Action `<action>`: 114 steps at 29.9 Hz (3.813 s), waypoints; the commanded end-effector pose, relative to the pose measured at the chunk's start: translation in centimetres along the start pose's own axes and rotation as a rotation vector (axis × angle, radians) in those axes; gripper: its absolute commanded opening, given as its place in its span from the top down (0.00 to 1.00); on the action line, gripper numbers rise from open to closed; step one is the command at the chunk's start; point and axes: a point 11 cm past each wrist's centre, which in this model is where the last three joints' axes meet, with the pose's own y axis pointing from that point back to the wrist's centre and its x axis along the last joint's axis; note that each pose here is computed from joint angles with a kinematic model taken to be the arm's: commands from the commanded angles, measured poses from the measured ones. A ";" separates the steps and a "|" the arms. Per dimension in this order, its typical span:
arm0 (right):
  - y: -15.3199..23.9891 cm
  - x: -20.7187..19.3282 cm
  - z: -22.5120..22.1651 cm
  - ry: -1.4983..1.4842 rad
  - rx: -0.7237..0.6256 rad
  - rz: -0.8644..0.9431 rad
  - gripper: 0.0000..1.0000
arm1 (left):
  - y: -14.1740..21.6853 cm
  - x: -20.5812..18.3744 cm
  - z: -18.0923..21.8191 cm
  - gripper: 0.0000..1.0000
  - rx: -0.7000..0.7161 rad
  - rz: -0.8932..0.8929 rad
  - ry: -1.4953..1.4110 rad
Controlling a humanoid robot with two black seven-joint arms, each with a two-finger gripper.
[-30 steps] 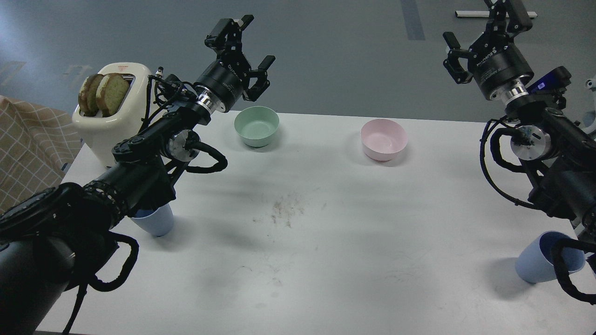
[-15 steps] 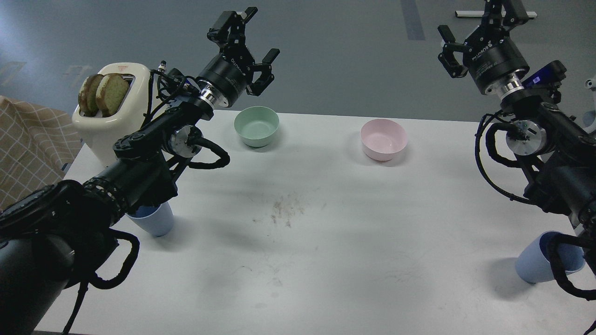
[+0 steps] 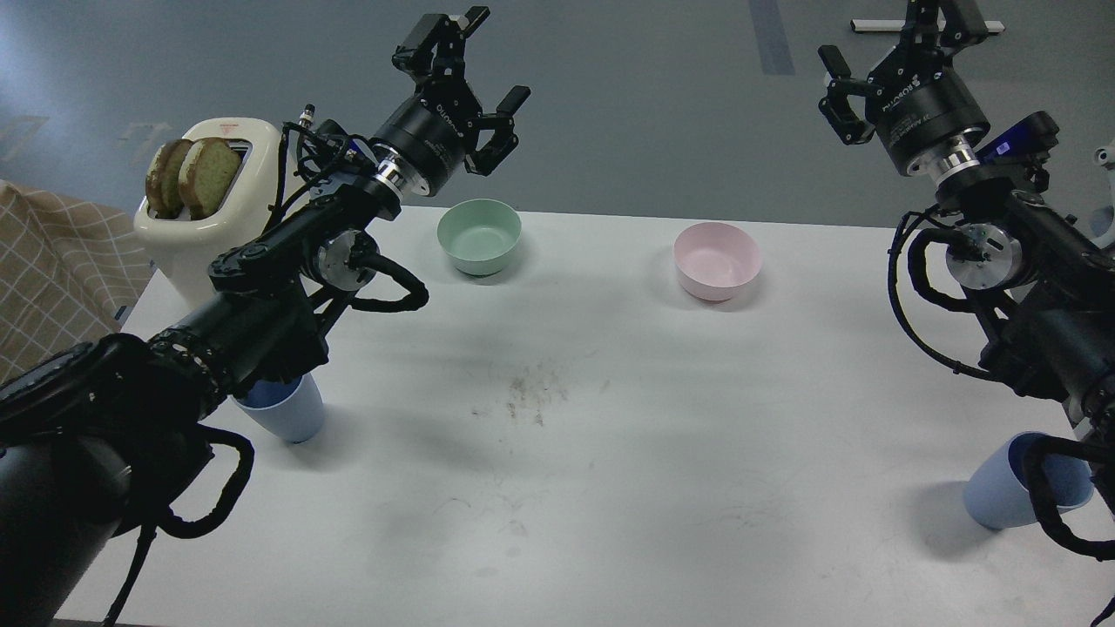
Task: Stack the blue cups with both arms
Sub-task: 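Raise the left gripper and move it toward the blue cup nearest it, then lower the left gripper and grasp the blue cup from the side, then lift the blue cup with the left gripper and set it mid-table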
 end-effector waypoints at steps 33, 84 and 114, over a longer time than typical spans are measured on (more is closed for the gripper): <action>0.0 -0.5 0.8 -0.004 -0.015 -0.011 0.00 | 16.5 -1.3 16.1 0.02 0.553 -0.648 -1.481; 1.0 -0.5 1.9 -0.019 -0.033 -0.013 0.00 | 29.9 8.8 3.0 0.39 1.071 -0.711 -1.423; 1.0 -0.3 1.6 -0.014 -0.030 -0.013 0.00 | 21.8 5.1 8.2 1.00 0.860 -0.763 -1.659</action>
